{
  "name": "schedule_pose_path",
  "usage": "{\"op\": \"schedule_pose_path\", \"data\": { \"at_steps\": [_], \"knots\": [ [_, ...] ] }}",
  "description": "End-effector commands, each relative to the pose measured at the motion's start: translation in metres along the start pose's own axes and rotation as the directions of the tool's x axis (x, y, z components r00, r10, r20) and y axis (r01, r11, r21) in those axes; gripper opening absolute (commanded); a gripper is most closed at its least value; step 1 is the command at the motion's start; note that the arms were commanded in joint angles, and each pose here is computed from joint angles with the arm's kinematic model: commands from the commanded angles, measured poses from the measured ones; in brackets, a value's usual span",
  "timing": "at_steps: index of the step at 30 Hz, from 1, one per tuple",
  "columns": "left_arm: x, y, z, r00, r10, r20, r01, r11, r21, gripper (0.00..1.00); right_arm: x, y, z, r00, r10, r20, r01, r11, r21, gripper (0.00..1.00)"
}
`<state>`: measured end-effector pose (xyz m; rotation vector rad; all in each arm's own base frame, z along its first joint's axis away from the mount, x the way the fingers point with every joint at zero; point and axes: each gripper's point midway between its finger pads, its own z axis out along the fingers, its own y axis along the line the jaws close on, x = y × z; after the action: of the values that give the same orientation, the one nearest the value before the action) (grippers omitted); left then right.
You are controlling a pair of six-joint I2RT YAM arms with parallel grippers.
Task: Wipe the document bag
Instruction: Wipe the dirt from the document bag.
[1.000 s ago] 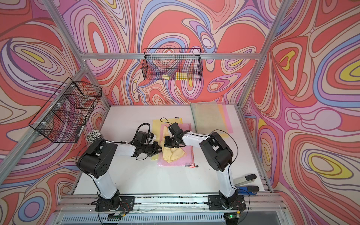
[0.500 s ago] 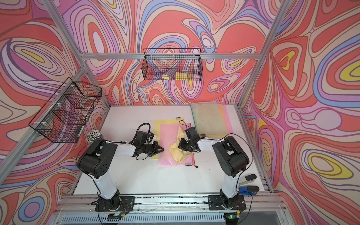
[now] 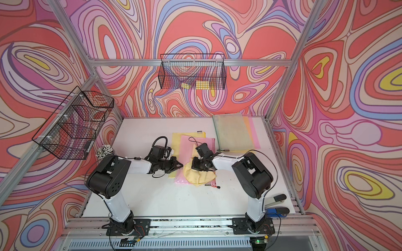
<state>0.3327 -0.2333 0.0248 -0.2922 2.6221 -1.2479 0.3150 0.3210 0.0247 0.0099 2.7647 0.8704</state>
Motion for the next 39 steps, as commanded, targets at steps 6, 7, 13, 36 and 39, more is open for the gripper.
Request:
{"op": "schedule_pose_path", "data": {
  "at_steps": [6, 7, 13, 36, 39],
  "knots": [
    [-0.021, -0.006, 0.007, 0.999, -0.013, 0.046, 0.012, 1.000, 0.003, 0.00, 0.029, 0.009, 0.022, 0.997, 0.040, -0.062, -0.041, 0.999, -0.014, 0.00],
    [-0.023, -0.006, 0.007, 0.999, -0.012, 0.050, 0.012, 1.000, 0.004, 0.00, 0.030, 0.002, 0.018, 0.998, 0.041, -0.057, -0.040, 0.999, 0.012, 0.00],
    [-0.026, 0.000, 0.002, 0.998, -0.026, 0.058, 0.026, 1.000, 0.007, 0.00, 0.034, -0.076, -0.016, 0.987, 0.162, -0.020, -0.158, 0.979, 0.129, 0.00],
    [-0.029, 0.005, -0.013, 0.997, -0.038, 0.073, 0.038, 0.999, 0.000, 0.00, 0.040, 0.079, 0.022, 0.992, -0.082, -0.091, 0.074, 0.993, -0.092, 0.00],
    [-0.029, 0.005, -0.013, 0.997, -0.038, 0.073, 0.039, 0.999, -0.002, 0.00, 0.048, 0.079, 0.034, 0.992, -0.056, -0.111, 0.043, 0.993, -0.114, 0.00]
  ]
}}
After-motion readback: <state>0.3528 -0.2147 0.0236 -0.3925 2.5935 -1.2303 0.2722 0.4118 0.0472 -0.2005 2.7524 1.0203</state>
